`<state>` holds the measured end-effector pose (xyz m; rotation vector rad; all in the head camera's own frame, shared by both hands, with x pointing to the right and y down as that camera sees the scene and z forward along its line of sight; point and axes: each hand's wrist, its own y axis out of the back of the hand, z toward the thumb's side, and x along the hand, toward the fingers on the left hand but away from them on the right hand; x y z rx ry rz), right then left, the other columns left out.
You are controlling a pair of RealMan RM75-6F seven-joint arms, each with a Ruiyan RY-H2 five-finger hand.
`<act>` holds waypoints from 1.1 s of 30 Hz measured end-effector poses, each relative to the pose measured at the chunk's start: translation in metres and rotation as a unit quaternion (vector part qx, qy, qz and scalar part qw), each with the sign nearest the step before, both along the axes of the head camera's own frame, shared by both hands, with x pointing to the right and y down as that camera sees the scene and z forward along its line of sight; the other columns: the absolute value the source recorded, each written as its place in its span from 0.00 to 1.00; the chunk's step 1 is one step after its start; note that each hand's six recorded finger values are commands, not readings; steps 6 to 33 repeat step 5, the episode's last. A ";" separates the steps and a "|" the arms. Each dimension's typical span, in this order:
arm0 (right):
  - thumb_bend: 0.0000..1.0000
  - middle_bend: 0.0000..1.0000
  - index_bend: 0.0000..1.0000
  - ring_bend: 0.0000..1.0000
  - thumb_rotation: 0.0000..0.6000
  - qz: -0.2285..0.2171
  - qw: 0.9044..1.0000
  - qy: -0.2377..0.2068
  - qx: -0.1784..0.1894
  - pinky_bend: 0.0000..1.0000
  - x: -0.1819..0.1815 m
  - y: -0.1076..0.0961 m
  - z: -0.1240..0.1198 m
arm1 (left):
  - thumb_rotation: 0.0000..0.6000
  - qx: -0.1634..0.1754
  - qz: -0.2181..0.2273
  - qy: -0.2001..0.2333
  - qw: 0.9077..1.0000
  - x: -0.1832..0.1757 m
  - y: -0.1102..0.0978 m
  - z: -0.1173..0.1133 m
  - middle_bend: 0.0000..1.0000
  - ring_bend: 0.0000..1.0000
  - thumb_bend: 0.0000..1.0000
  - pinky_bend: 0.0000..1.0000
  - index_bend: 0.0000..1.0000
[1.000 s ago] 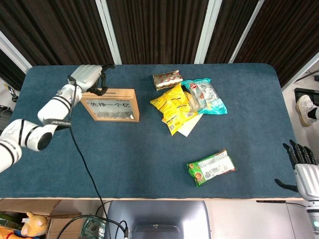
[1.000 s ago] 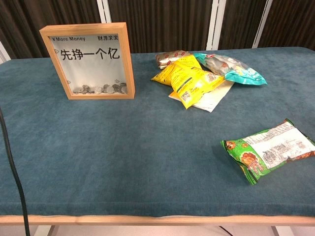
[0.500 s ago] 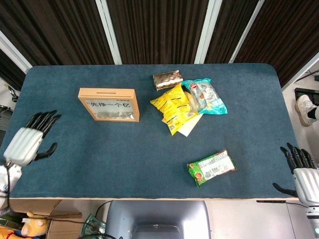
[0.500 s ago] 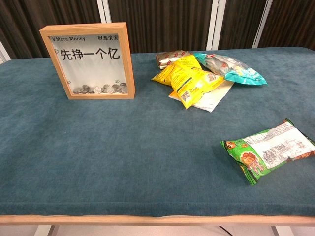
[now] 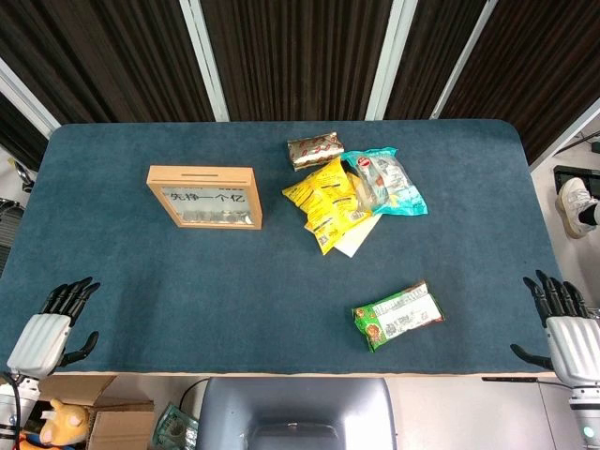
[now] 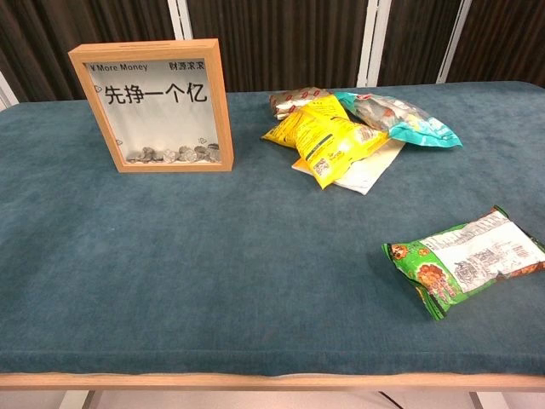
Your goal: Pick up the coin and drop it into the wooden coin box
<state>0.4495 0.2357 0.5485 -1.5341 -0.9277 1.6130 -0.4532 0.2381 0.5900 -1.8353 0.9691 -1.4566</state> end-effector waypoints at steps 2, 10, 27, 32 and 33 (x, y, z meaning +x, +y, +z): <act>0.17 0.00 0.00 0.00 1.00 -0.003 1.000 0.002 -0.003 0.00 -0.002 0.001 0.002 | 1.00 0.009 -0.008 -0.001 1.000 -0.003 -0.001 -0.003 0.00 0.00 0.41 0.02 0.00; 0.17 0.00 0.00 0.00 1.00 -0.007 1.000 0.002 -0.005 0.00 -0.004 0.002 0.004 | 1.00 0.018 -0.014 -0.004 1.000 -0.006 0.000 -0.005 0.00 0.00 0.41 0.02 0.00; 0.17 0.00 0.00 0.00 1.00 -0.007 1.000 0.002 -0.005 0.00 -0.004 0.002 0.004 | 1.00 0.018 -0.014 -0.004 1.000 -0.006 0.000 -0.005 0.00 0.00 0.41 0.02 0.00; 0.17 0.00 0.00 0.00 1.00 -0.007 1.000 0.002 -0.005 0.00 -0.004 0.002 0.004 | 1.00 0.018 -0.014 -0.004 1.000 -0.006 0.000 -0.005 0.00 0.00 0.41 0.02 0.00; 0.17 0.00 0.00 0.00 1.00 -0.007 1.000 0.002 -0.005 0.00 -0.004 0.002 0.004 | 1.00 0.018 -0.014 -0.004 1.000 -0.006 0.000 -0.005 0.00 0.00 0.41 0.02 0.00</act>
